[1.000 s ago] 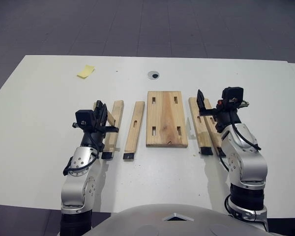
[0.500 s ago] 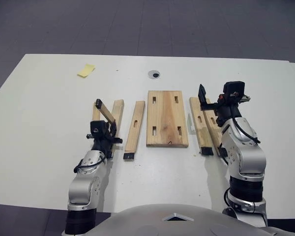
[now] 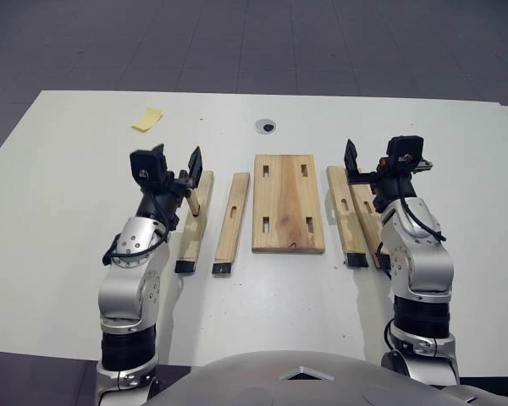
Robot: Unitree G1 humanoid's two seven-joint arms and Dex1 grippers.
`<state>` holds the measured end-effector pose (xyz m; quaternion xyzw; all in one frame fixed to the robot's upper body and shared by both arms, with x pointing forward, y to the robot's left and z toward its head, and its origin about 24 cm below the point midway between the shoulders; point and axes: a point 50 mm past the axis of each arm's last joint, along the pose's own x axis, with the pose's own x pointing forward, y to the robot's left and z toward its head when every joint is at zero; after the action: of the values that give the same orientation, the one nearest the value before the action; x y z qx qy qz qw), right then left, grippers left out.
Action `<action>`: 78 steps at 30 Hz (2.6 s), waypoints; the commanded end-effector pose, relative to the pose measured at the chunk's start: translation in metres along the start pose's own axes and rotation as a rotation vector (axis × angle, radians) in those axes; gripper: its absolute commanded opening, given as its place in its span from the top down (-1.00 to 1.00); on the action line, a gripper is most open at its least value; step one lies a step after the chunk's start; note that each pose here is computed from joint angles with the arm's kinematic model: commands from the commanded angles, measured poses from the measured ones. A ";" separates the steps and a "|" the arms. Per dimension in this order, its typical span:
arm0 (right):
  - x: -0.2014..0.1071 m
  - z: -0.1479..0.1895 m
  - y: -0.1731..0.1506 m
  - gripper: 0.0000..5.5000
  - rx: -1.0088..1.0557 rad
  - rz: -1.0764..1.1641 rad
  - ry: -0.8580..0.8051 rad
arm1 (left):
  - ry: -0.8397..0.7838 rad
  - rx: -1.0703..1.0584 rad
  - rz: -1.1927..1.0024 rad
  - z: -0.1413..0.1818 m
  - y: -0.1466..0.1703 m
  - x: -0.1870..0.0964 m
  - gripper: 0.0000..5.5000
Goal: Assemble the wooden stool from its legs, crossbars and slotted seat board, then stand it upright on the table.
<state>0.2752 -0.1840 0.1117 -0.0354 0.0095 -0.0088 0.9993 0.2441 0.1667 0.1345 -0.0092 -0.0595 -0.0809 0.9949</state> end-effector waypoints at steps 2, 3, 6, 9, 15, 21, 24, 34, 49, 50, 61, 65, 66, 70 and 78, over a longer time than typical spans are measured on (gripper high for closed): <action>0.006 0.005 0.003 -0.96 0.008 0.001 -0.030 | -0.036 -0.003 0.037 0.019 0.010 0.017 -0.75; 0.005 0.004 0.003 -0.96 0.009 0.001 -0.031 | -0.040 -0.009 0.051 0.023 0.012 0.022 -0.79; 0.003 0.002 0.005 -0.96 0.015 -0.001 -0.024 | -0.049 -0.036 0.054 0.036 0.014 0.038 -0.95; -0.003 -0.002 0.008 -0.96 0.023 -0.005 -0.010 | -0.056 -0.110 0.028 0.047 0.014 0.050 -0.95; -0.013 -0.009 0.011 -0.96 0.045 -0.034 0.009 | -0.054 -0.145 0.003 0.064 0.021 0.058 -0.95; -0.019 -0.012 0.013 -0.96 0.058 -0.058 0.019 | -0.016 -0.135 -0.032 0.064 0.020 0.059 -0.95; -0.020 -0.012 0.013 -0.96 0.062 -0.062 0.022 | 0.004 -0.141 -0.044 0.060 0.016 0.058 -0.95; -0.021 -0.013 0.015 -0.96 0.068 -0.067 0.024 | 0.084 -0.143 -0.035 0.037 0.013 0.049 -0.95; -0.020 -0.014 0.012 -0.96 0.055 -0.043 0.045 | 0.233 -0.098 0.043 -0.034 0.020 0.027 -0.95; -0.020 -0.014 0.013 -0.96 0.055 -0.041 0.045 | 0.216 -0.097 0.037 -0.030 0.019 0.029 -0.95; -0.018 -0.018 0.015 -0.96 0.067 -0.051 0.038 | 0.025 -0.070 0.019 0.023 0.027 0.044 -0.95; -0.018 -0.019 0.014 -0.96 0.071 -0.060 0.036 | -0.005 -0.071 0.025 0.034 0.028 0.046 -0.95; -0.018 -0.019 0.014 -0.96 0.071 -0.061 0.036 | -0.003 -0.068 0.025 0.034 0.027 0.045 -0.95; -0.018 -0.020 0.015 -0.96 0.075 -0.065 0.037 | 0.060 -0.070 0.008 0.018 0.021 0.037 -0.95; -0.017 -0.023 0.015 -0.96 0.074 -0.053 0.048 | 0.338 0.052 0.006 -0.053 0.020 0.011 -0.95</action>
<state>0.2579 -0.1692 0.0903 0.0021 0.0257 -0.0373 0.9990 0.2720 0.1772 0.1122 0.0121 0.0412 -0.0858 0.9954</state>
